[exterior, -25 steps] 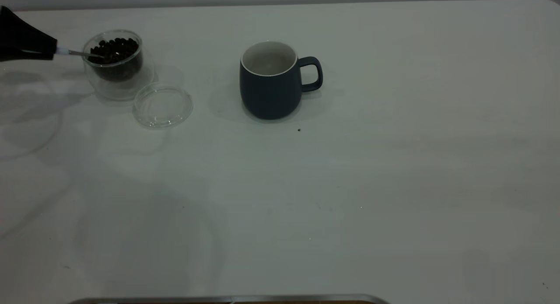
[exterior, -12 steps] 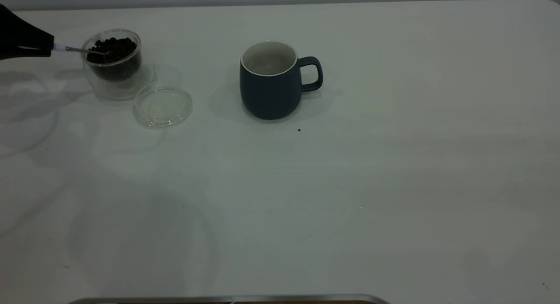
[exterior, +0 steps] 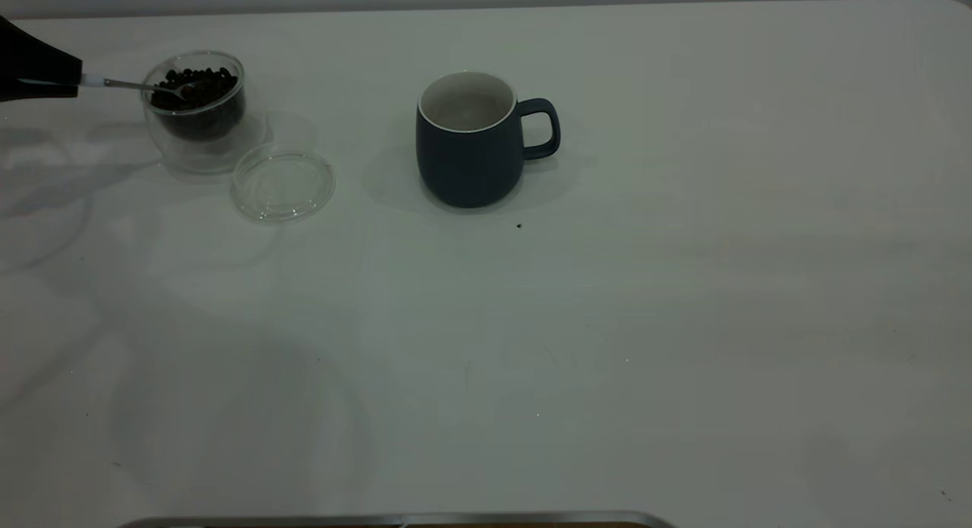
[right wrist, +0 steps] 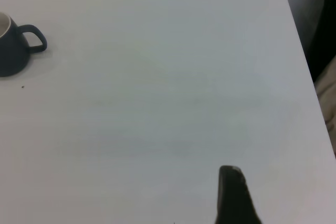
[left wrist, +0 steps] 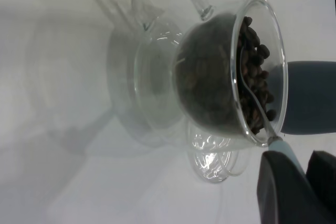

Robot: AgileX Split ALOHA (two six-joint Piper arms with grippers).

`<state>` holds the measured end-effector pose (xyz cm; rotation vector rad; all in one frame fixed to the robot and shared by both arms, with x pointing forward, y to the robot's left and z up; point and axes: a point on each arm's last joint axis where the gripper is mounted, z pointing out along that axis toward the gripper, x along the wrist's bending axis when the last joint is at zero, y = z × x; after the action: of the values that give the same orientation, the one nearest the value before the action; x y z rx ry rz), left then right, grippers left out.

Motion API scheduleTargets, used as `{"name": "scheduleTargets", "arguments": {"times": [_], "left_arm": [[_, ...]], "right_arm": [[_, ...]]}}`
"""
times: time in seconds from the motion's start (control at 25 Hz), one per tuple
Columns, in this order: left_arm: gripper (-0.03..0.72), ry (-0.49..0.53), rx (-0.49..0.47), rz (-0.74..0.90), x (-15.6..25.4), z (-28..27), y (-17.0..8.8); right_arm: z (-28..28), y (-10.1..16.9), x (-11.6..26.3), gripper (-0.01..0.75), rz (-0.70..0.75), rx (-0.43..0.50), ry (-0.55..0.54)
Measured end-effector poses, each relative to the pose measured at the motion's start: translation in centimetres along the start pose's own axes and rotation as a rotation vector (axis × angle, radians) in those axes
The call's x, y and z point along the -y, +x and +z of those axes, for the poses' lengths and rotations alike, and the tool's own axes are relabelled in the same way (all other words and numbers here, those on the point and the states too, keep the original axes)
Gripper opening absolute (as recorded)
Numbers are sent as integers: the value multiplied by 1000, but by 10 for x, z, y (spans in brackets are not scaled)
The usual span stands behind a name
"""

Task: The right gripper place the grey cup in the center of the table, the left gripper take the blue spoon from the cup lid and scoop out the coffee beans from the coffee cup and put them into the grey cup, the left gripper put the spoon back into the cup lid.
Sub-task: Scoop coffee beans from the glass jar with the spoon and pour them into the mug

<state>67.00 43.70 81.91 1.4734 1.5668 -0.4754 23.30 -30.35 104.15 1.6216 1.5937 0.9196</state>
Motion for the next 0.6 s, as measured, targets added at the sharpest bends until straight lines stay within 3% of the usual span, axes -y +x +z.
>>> {"name": "scheduleTargets", "arguments": {"times": [0.6], "left_arm": [[127, -14, 40, -47, 2, -10, 1]], "right_arm": [[0, 0, 0, 485, 0, 0, 0]]}}
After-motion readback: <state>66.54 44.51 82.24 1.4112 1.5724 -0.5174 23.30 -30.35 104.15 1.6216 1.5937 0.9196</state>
